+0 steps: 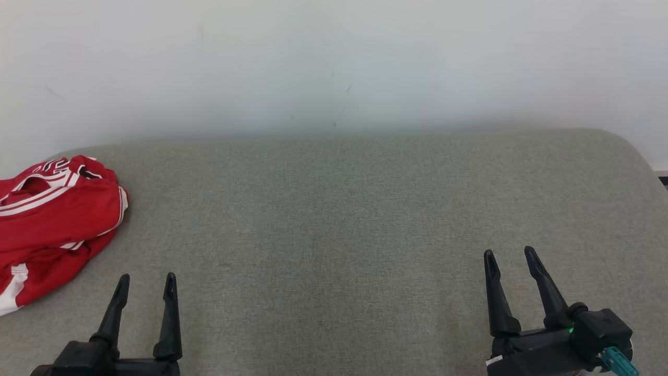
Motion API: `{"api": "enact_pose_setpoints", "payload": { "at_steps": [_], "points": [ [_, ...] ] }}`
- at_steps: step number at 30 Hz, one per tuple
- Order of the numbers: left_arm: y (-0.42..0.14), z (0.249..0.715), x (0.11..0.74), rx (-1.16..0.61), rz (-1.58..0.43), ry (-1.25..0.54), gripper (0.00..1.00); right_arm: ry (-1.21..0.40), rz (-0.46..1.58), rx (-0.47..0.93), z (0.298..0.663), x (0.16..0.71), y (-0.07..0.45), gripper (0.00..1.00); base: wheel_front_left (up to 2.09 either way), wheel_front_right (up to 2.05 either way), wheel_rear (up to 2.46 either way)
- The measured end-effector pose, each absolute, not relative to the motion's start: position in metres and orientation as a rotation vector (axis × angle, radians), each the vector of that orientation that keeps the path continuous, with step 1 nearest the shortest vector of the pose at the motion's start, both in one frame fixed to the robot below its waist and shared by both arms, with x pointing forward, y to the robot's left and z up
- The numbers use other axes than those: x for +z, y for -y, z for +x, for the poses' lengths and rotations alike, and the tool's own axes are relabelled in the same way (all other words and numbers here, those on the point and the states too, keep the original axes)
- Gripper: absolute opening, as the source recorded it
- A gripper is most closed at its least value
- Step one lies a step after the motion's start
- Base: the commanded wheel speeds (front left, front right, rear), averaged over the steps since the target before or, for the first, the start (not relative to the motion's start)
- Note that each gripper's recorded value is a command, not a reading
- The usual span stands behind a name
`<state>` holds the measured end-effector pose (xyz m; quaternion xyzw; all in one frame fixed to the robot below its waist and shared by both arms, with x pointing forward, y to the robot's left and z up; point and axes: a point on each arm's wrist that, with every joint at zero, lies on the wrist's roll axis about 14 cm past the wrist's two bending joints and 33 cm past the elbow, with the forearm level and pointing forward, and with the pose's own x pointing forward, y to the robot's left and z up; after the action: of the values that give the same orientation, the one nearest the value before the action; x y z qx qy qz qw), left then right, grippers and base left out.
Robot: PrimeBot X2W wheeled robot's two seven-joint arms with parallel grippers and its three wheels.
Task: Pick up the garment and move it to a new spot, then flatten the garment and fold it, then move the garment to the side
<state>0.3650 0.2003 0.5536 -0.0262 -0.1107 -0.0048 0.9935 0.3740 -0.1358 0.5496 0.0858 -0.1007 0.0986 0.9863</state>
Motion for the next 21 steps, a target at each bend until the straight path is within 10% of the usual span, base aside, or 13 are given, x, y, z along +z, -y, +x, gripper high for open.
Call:
{"api": "enact_pose_setpoints", "payload": {
  "at_steps": [21],
  "points": [
    [-0.21,0.361,0.539,0.014,-0.067,0.146,1.0,0.183,0.209,0.196,0.374,0.543,0.138,1.0,0.0,0.0,0.0]
  ]
}}
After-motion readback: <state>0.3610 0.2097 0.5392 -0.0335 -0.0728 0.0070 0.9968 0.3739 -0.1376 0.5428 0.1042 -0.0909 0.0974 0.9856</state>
